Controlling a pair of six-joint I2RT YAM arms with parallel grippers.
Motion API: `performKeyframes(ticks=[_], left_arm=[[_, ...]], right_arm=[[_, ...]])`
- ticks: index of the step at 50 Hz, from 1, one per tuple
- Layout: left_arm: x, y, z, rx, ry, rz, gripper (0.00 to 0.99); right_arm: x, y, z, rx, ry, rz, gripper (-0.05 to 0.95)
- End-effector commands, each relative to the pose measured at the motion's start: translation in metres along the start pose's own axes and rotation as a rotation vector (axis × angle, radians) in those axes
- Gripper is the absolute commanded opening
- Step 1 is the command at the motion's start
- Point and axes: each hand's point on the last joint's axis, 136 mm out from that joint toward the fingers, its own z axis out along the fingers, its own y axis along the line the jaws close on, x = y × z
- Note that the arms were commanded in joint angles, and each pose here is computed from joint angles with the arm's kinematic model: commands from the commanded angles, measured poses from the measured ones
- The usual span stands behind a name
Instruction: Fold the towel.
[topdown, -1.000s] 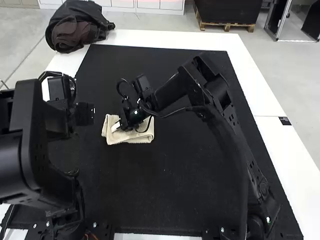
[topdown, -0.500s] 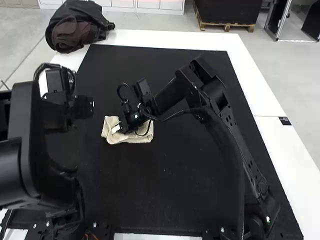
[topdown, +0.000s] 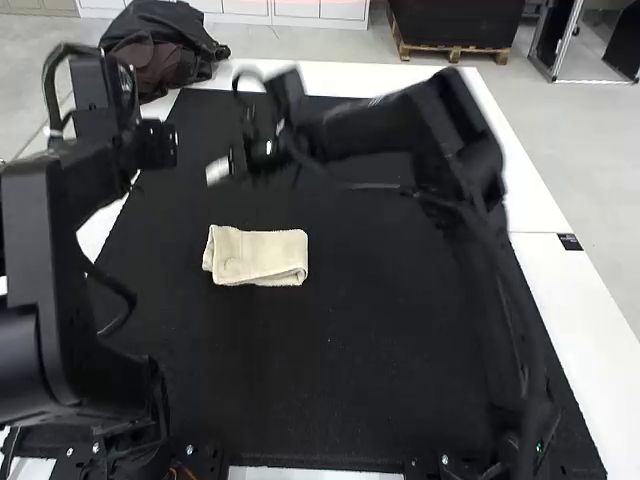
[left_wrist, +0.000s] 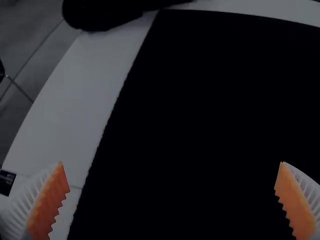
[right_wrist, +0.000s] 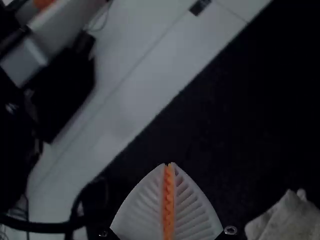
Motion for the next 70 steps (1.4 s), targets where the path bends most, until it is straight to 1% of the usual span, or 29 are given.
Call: performKeyframes(ticks=[1, 4, 5, 6, 8, 9, 11, 14, 15, 16, 23, 25, 28, 31, 34, 37, 41, 43, 47, 51, 56, 60, 66, 70], left_arm=[[-0.045, 0.002, -0.016, -0.001, -0.098, -0.01, 0.967], [-0.062, 0.004, -0.023, -0.002, -0.13, -0.01, 0.967], [-0.068, 0.004, -0.026, -0.003, -0.139, -0.009, 0.967], [-0.072, 0.004, -0.028, -0.002, -0.147, -0.009, 0.967], [-0.081, 0.004, -0.032, -0.001, -0.162, -0.009, 0.967], [-0.086, 0.003, -0.035, 0.002, -0.172, -0.011, 0.967], [-0.095, 0.002, -0.039, 0.006, -0.187, -0.018, 0.967], [-0.111, -0.002, -0.049, 0.017, -0.217, -0.017, 0.967], [-0.115, -0.003, -0.052, 0.02, -0.225, -0.017, 0.967], [-0.119, -0.004, -0.056, 0.023, -0.236, -0.017, 0.967], [-0.159, -0.017, -0.09, 0.057, -0.344, -0.01, 0.967], [-0.17, -0.019, -0.101, 0.064, -0.378, -0.009, 0.967], [-0.186, -0.023, -0.119, 0.081, -0.431, -0.022, 0.967], [-0.198, -0.026, -0.135, 0.093, -0.475, -0.029, 0.967], [-0.207, -0.026, -0.149, 0.09, -0.51, -0.046, 0.967], [-0.213, -0.021, -0.162, 0.059, -0.542, -0.057, 0.967], [-0.222, -0.014, -0.182, 0.024, -0.6, -0.07, 0.967], [-0.226, -0.014, -0.195, 0.027, -0.635, -0.07, 0.967], [-0.232, -0.013, -0.218, 0.03, -0.692, -0.07, 0.967], [-0.235, -0.016, -0.249, 0.061, -0.758, -0.065, 0.967], [-0.233, -0.017, -0.281, 0.083, -0.833, -0.065, 0.967], [-0.227, -0.015, -0.3, 0.083, -0.876, -0.071, 0.967], [-0.211, -0.013, -0.328, 0.085, -0.948, -0.076, 0.967], [-0.199, -0.012, -0.348, 0.078, -1.02, -0.076, 0.967]], right_arm=[[-0.069, 0.038, -0.048, 0.027, -0.141, -0.044, -0.01], [-0.096, 0.055, -0.073, 0.043, -0.202, -0.073, 0.13], [-0.105, 0.061, -0.082, 0.051, -0.224, -0.082, 0.2], [-0.11, 0.064, -0.087, 0.055, -0.235, -0.087, 0.23], [-0.126, 0.074, -0.106, 0.075, -0.276, -0.11, 0.36], [-0.133, 0.079, -0.116, 0.088, -0.3, -0.123, 0.41], [-0.145, 0.086, -0.135, 0.12, -0.341, -0.152, 0.55], [-0.159, 0.1, -0.164, 0.153, -0.397, -0.193, 0.84], [-0.162, 0.104, -0.172, 0.163, -0.411, -0.208, 0.89], [-0.167, 0.107, -0.184, 0.186, -0.432, -0.225, 0.92], [-0.186, 0.144, -0.266, 0.326, -0.587, -0.365, 0.92], [-0.188, 0.153, -0.289, 0.361, -0.632, -0.392, 0.92], [-0.192, 0.168, -0.332, 0.439, -0.716, -0.441, 0.92], [-0.191, 0.178, -0.369, 0.501, -0.786, -0.465, 0.92], [-0.185, 0.187, -0.405, 0.555, -0.844, -0.478, 0.92], [-0.175, 0.195, -0.441, 0.626, -0.908, -0.483, 0.92], [-0.157, 0.208, -0.477, 0.684, -0.978, -0.504, 0.92], [-0.144, 0.217, -0.494, 0.709, -1.016, -0.521, 0.92], [-0.122, 0.234, -0.517, 0.735, -1.082, -0.547, 0.92], [-0.095, 0.254, -0.535, 0.746, -1.147, -0.566, 0.92], [-0.063, 0.281, -0.55, 0.75, -1.221, -0.617, 0.92], [-0.04, 0.303, -0.56, 0.763, -1.274, -0.665, 0.92], [-0.002, 0.331, -0.574, 0.827, -1.354, -0.741, 0.92], [0.022, 0.344, -0.58, 0.869, -1.404, -0.782, 0.92]])
